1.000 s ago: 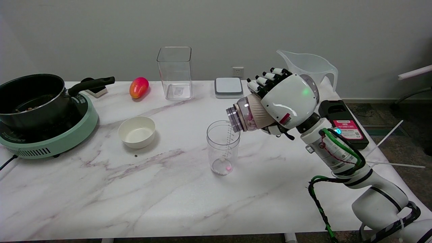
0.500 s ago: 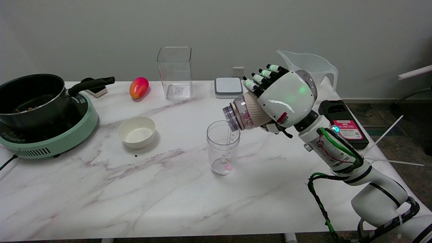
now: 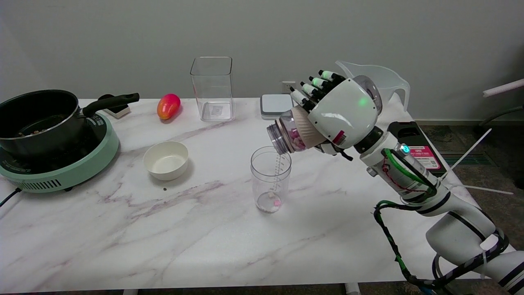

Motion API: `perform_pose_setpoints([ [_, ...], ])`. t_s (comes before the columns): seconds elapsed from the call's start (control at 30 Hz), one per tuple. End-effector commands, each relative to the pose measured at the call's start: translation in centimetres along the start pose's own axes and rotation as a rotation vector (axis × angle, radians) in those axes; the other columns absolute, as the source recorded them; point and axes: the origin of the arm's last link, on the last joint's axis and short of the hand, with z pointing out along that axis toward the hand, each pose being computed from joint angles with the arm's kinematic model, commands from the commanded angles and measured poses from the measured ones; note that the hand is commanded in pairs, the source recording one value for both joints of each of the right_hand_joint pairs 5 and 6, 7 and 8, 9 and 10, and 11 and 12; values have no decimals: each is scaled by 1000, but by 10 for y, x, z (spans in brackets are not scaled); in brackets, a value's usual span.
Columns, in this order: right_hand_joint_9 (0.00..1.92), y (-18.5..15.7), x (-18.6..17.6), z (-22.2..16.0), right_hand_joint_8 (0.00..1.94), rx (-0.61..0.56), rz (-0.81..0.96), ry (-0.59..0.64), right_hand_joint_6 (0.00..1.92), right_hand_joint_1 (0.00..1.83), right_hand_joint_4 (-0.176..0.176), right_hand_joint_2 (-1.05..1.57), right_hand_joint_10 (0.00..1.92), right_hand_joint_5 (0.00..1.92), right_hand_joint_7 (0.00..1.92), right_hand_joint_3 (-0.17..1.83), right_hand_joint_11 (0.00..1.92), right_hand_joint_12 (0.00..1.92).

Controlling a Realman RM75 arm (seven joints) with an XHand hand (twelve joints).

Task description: Pour the content into the transparent cup.

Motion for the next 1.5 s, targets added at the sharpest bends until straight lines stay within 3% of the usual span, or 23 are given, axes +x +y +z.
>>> perform_pose_setpoints([
  [0.03,1628,3,-3,5,1903,38,-47,-7,1920,1234,0,1571,1628,1920,1903,253,1397,1397],
  [1.5,1637,23,3,7,1903,101,-175,8,1920,1212,0,1571,1637,1920,1903,325,1392,1392],
])
